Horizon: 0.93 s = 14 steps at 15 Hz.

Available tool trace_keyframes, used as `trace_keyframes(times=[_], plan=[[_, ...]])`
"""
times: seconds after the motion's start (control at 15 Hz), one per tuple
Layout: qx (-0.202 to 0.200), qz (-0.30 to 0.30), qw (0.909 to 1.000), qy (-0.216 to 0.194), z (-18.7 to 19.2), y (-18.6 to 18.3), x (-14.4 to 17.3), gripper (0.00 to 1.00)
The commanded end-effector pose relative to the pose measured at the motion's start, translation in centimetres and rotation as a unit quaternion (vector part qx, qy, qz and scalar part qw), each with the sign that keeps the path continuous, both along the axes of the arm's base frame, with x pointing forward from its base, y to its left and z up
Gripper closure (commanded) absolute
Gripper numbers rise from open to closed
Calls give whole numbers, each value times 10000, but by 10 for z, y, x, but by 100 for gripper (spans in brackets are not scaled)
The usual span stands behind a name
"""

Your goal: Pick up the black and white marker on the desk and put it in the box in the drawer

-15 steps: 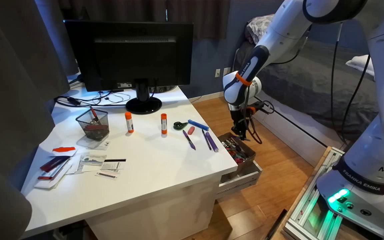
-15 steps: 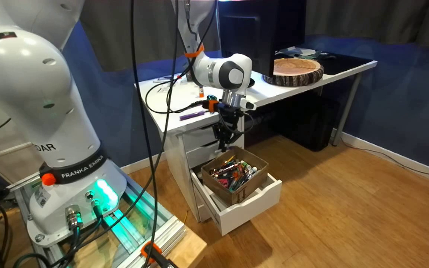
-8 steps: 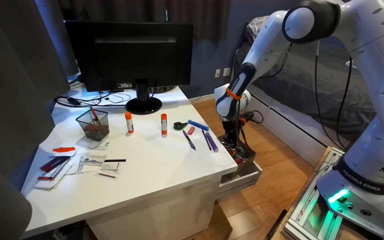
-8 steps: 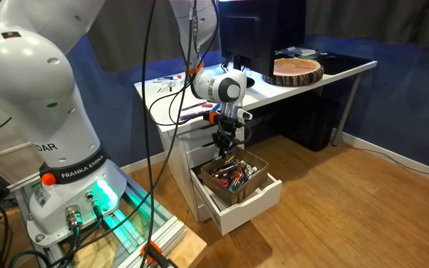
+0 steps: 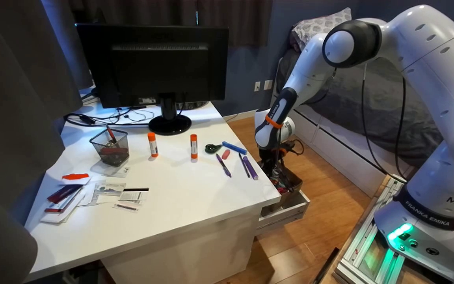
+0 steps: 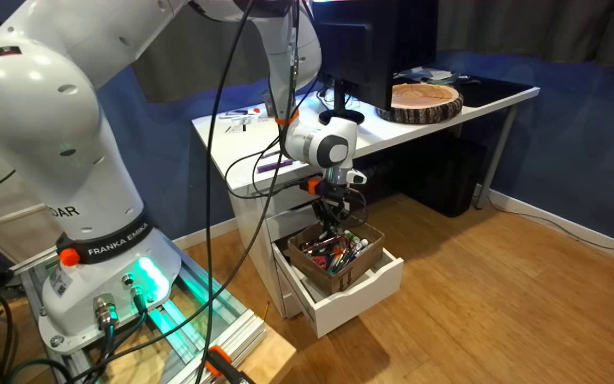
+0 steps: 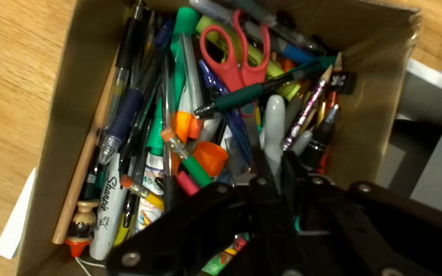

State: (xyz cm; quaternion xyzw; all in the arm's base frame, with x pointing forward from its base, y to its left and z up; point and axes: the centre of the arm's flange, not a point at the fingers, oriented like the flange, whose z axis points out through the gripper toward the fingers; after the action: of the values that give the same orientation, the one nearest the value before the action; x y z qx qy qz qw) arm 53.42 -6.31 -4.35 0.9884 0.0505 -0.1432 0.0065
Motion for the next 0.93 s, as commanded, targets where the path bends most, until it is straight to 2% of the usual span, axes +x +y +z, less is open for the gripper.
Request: trace_keyframes(times=[0.0, 0.2, 0.27, 0.4, 0.87], plan=[[389, 60, 9989, -263, -15, -5, 12, 97], [629, 122, 9973, -370, -20, -6, 15, 97], [717, 169, 9967, -345, -17, -7, 14, 62], [879, 201, 9951, -411, -5, -10, 9, 54], [990, 44, 9882, -1165, 98, -62, -20, 5]])
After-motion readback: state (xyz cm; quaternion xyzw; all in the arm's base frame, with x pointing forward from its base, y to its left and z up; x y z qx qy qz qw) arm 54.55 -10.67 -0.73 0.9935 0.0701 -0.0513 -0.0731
